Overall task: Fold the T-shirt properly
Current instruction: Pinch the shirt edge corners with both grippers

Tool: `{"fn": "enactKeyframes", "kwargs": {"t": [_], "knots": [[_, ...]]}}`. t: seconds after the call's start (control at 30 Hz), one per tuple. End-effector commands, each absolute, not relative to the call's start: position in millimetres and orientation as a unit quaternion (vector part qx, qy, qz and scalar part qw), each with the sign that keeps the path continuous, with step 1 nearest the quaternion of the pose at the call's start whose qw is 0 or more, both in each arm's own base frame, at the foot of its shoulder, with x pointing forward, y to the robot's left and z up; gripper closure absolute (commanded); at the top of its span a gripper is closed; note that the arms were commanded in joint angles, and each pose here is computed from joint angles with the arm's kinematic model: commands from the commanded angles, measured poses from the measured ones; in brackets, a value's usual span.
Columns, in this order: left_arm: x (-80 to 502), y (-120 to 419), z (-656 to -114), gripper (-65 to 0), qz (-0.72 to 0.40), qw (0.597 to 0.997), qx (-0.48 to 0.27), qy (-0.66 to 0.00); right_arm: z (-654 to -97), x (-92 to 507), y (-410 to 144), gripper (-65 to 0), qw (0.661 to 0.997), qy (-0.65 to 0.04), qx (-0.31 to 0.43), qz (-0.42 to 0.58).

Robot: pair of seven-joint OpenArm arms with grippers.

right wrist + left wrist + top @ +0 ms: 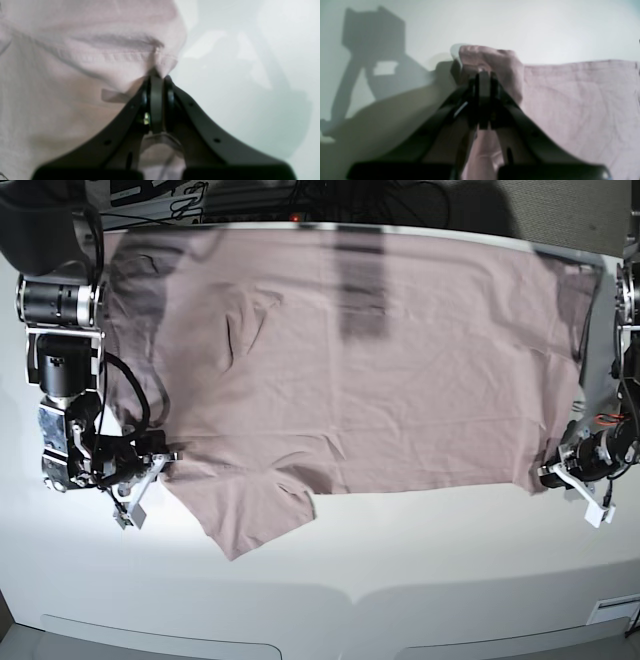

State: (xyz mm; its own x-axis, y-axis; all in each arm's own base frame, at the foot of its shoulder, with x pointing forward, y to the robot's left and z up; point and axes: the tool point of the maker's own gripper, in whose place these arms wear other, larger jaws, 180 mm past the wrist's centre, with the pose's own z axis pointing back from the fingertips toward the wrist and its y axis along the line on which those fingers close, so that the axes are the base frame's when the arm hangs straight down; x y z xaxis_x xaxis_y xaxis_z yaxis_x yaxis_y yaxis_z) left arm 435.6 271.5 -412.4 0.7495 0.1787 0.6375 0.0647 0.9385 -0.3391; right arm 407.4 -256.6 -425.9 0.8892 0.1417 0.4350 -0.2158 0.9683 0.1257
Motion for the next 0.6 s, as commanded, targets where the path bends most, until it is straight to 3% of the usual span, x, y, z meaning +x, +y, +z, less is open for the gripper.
{"fn": "enactKeyframes", "kwargs": {"t": [0.0,0.57], "knots": [[453.5,279.6,-387.9,0.0,0.022,0.907,-0.166,-0.386,-406.2,424.3,-264.2,0.0,0.961,-0.247,0.081,0.092],[491.9,250.3,-362.7,0.0,-0.053,0.885,-0.127,-0.445,-337.5,481.8,-265.7,0.0,0.938,-0.326,0.071,0.096]]}}
